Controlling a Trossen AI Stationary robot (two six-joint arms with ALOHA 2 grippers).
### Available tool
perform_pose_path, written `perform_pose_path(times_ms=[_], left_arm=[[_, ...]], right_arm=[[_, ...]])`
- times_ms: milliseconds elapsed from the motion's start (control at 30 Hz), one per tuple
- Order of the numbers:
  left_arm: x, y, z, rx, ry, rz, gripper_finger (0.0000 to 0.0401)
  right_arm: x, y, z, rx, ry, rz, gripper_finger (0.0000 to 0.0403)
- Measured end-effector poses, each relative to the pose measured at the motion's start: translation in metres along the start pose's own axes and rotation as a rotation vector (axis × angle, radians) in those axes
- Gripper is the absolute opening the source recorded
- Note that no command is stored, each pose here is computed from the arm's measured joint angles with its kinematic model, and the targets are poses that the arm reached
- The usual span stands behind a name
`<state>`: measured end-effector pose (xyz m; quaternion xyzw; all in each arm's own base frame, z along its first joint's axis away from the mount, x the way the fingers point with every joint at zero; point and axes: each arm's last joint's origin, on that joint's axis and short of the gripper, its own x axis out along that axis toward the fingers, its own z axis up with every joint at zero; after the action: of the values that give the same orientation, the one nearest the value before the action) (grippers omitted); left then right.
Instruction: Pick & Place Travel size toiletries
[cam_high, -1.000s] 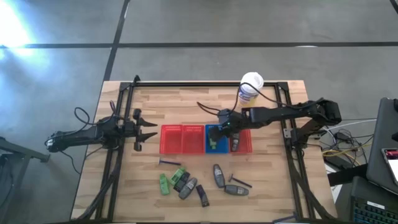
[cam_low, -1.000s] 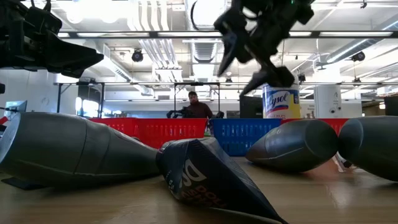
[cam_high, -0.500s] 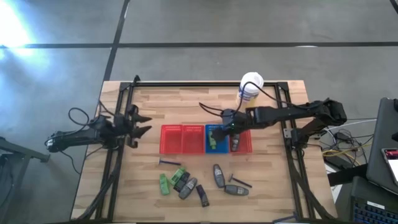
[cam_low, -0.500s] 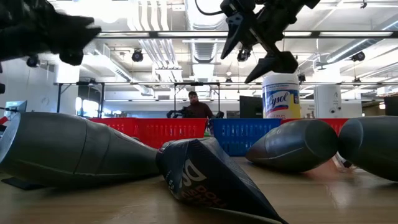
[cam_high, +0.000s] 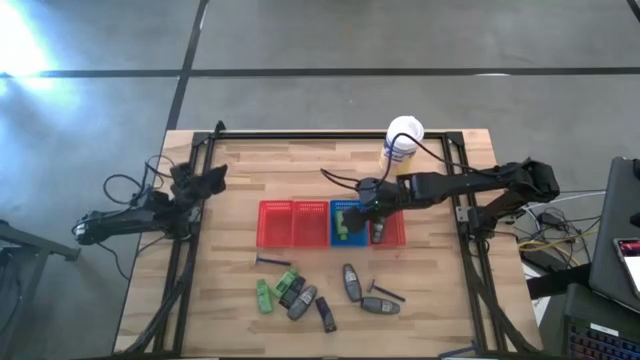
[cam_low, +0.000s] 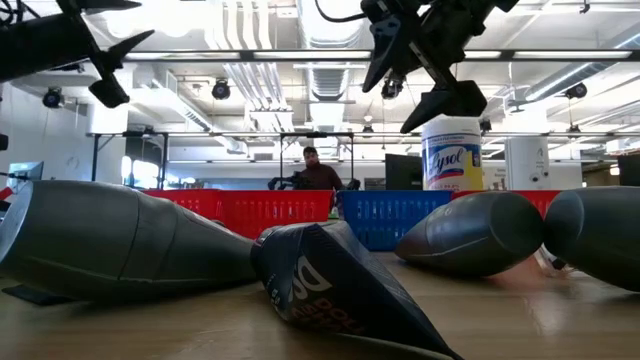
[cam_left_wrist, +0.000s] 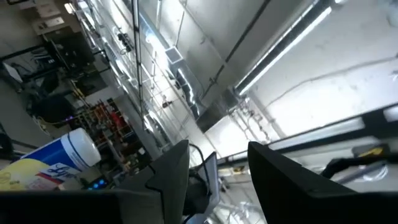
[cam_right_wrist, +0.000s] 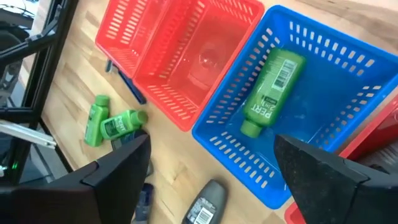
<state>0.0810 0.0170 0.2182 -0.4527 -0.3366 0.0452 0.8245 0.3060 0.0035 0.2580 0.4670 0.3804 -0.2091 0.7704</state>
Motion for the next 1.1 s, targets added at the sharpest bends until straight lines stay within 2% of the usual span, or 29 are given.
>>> perform_pose_path(times_ms=[100, 167, 400, 467, 567, 667, 800, 1000, 1100], left_arm=[[0.001, 0.002, -0.004, -0.005, 0.055, 0.001, 0.017], [0.001, 0.008, -0.008, -0.05, 0.093, 0.06, 0.017], [0.009, 0.021, -0.02, -0.128, 0.252, 0.463, 0.0169], [0.013, 0.021, -0.023, -0.128, 0.348, 0.574, 0.0169], [0.022, 0.014, -0.029, -0.112, 0.577, 0.662, 0.0169], [0.03, 0.004, -0.039, -0.048, 0.818, 0.697, 0.0169], [0.04, -0.007, -0.051, 0.126, 1.019, 0.698, 0.0169], [0.049, -0.014, -0.069, 0.363, 1.208, 0.557, 0.0169], [0.048, -0.006, -0.076, 0.447, 1.259, 0.559, 0.0169]], right_arm=[[0.0, 0.0, 0.0, -0.004, 0.01, 0.004, 0.0323], [0.0, 0.0, -0.001, -0.015, 0.027, 0.014, 0.032], [0.0, -0.001, 0.001, -0.038, 0.027, 0.012, 0.0332], [0.0, -0.002, 0.001, -0.041, 0.025, 0.011, 0.0338], [0.0, -0.002, 0.001, -0.06, 0.025, 0.01, 0.0347], [0.001, -0.002, 0.001, -0.064, 0.027, 0.009, 0.0353], [0.001, -0.003, 0.001, -0.085, 0.028, 0.005, 0.035], [0.003, -0.007, -0.002, -0.099, 0.042, -0.018, 0.0331], [0.004, -0.008, -0.002, -0.109, 0.043, -0.02, 0.0322]])
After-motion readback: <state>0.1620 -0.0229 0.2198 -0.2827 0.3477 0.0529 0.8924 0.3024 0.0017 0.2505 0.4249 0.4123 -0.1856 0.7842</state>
